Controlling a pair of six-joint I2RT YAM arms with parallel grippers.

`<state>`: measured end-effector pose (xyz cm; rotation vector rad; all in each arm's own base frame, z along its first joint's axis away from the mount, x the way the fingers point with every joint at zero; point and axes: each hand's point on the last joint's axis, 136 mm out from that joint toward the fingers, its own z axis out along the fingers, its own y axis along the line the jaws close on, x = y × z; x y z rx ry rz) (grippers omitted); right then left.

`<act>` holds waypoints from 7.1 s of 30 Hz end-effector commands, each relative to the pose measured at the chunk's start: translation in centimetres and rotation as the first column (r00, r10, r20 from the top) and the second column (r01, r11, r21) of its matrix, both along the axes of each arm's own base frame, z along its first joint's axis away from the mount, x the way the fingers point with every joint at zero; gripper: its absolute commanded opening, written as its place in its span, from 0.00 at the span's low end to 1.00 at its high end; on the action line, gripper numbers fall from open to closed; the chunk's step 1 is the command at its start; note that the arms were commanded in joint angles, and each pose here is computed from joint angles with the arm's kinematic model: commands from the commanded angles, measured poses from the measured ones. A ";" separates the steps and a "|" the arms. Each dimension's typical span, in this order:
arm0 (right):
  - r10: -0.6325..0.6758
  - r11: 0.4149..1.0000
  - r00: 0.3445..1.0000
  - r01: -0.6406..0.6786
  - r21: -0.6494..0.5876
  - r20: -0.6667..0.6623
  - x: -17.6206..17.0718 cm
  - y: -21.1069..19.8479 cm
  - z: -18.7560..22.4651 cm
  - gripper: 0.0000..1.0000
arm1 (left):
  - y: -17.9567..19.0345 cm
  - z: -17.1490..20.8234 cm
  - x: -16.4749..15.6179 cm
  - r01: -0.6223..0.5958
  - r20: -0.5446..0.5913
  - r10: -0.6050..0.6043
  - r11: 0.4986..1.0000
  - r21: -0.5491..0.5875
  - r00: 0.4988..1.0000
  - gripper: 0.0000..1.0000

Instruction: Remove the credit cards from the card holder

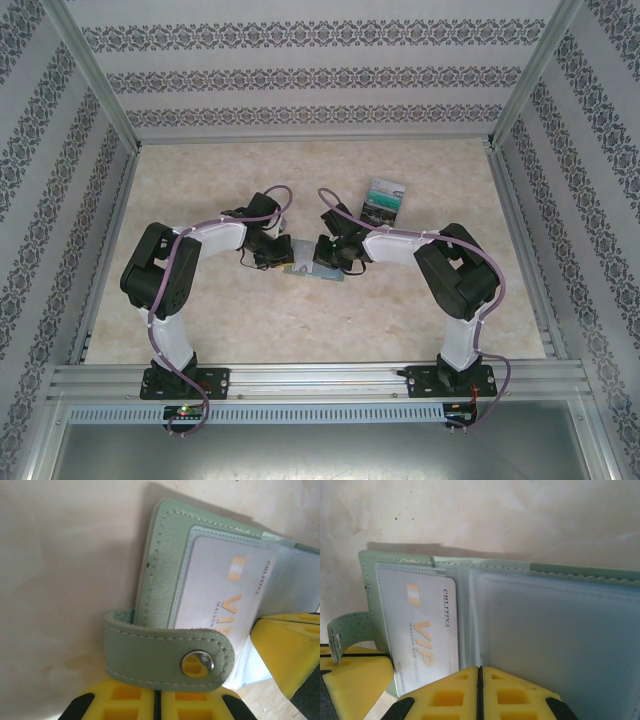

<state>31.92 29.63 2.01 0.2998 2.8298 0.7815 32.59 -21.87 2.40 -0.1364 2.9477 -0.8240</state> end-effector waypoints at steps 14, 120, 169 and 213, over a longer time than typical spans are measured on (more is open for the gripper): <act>-0.010 0.999 1.000 0.010 -0.031 -0.016 -0.3 -0.7 -0.5 0.11 | -0.2 -0.4 -0.6 0.046 -0.010 -0.045 0.997 0.065 0.999 0.01; 0.036 0.982 0.999 -0.034 0.186 -0.002 -0.3 2.5 0.6 0.10 | 0.4 -1.3 -0.9 0.019 -0.034 -0.016 0.996 0.086 0.999 0.00; -0.042 0.990 0.999 0.040 0.138 0.013 -0.7 -1.0 -0.1 0.00 | 1.3 -1.6 -1.1 0.016 -0.042 -0.010 0.991 0.130 0.999 0.00; 0.790 0.499 0.530 -0.261 -0.827 0.309 4.4 -17.0 19.9 0.00 | 5.3 18.1 1.5 -0.132 0.538 0.081 0.990 0.056 0.839 1.00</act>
